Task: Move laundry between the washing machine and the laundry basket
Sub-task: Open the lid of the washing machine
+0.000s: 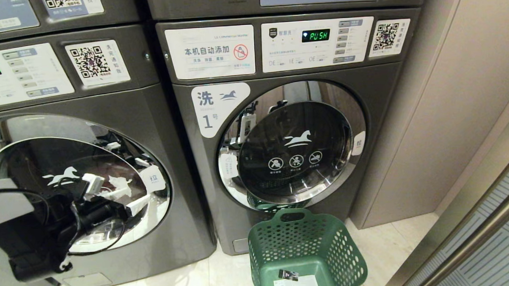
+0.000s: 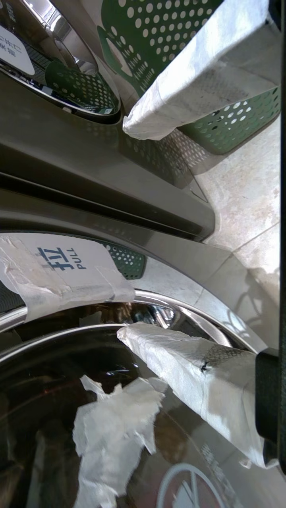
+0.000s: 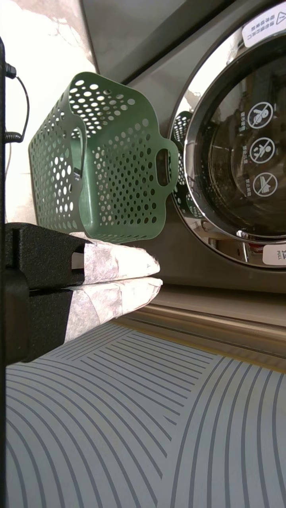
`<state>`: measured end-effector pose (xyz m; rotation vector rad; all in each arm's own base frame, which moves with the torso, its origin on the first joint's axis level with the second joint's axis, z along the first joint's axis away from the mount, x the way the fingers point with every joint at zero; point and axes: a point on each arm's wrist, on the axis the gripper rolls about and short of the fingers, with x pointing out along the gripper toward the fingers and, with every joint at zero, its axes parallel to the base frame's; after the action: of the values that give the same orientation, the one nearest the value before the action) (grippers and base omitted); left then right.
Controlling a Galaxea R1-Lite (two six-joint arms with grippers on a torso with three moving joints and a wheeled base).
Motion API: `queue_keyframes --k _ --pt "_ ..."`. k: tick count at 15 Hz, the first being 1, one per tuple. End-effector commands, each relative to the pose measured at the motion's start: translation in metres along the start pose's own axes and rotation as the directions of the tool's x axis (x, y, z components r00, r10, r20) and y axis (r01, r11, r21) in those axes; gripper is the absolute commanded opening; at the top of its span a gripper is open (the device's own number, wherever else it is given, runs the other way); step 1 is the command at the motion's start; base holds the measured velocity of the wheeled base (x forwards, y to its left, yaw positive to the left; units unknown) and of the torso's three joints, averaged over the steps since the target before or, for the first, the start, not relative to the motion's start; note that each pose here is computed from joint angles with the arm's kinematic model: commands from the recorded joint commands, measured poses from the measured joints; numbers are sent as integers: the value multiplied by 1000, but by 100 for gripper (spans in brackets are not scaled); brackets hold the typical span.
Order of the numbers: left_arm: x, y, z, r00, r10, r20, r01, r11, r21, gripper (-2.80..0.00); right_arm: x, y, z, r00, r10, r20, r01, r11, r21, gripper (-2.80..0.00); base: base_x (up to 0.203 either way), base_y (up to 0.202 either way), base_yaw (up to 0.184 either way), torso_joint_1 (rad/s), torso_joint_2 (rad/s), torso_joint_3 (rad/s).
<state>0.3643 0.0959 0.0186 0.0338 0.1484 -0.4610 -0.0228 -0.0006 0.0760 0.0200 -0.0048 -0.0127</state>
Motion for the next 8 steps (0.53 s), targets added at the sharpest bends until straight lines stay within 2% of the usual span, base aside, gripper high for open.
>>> queue_keyframes --k 1,8 --pt "13 2 -6 1000 -20 9 20 1000 9 0 0 0 0 1000 0 -1 0 1000 0 -280 0 0 0 0 0 0" --pt "46 3 -4 998 -33 51 30 998 48 0 0 0 0 1000 -1 -1 1 1000 0 -280 0 0 0 0 0 0"
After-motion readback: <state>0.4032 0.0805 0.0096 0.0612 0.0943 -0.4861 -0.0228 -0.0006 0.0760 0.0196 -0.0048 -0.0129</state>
